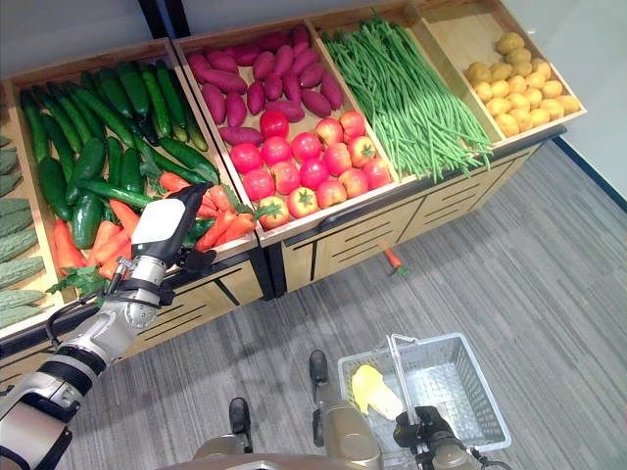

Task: Get the vegetables into the basket

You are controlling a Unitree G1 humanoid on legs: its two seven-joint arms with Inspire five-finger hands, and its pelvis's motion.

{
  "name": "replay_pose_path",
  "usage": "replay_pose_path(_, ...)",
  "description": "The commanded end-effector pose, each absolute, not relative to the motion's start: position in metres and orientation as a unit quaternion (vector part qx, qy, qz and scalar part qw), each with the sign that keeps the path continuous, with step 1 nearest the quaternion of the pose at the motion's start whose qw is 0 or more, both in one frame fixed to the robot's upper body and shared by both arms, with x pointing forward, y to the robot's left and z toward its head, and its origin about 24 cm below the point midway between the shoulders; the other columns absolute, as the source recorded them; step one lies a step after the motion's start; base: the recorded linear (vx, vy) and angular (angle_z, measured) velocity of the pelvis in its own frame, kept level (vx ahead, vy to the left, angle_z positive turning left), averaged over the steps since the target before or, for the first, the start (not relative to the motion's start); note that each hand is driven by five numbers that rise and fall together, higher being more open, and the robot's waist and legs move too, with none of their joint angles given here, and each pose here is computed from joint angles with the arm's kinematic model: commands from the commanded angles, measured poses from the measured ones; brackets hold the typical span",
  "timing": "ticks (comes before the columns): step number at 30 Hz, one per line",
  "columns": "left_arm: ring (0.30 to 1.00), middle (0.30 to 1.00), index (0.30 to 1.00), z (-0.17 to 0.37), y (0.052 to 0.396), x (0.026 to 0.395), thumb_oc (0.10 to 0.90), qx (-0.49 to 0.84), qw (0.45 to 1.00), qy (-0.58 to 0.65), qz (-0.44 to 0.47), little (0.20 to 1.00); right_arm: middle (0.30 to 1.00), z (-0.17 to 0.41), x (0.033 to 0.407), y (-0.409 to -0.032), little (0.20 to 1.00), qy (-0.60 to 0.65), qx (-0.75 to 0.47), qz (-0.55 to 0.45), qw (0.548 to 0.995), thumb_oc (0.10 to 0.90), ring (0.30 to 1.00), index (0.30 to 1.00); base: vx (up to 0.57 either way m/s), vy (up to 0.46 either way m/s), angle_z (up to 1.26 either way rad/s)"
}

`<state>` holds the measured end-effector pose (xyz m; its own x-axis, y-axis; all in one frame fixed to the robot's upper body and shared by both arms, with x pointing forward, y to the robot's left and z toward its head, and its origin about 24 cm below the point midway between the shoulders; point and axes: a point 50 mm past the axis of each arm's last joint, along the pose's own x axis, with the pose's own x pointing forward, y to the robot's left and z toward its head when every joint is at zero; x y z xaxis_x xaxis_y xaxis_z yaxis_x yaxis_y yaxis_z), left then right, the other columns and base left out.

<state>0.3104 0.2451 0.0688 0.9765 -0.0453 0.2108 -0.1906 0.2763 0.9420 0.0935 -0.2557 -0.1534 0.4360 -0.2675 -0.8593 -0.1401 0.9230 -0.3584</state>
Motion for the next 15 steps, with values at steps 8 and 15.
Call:
replay_pose_path(8, 1.000, 1.000, 1.000, 0.142, 0.255, 0.326, 0.900, 0.552, 0.790, -0.208, 0.165, 1.000, 0.300, -0.150, 0.098, -0.258, 0.300, 0.509, -0.198, -0.037, 0.837, 0.400, 0.300, 0.300, 0.00, 0.012, -0.06)
replay_pose_path(15, 1.000, 1.000, 1.000, 0.158, 0.233, 0.311, 0.900, 0.511, 0.803, -0.277, 0.129, 1.000, 0.300, -0.151, 0.095, -0.258, 0.300, 0.514, -0.191, -0.040, 0.835, 0.400, 0.300, 0.300, 0.00, 0.002, -0.01)
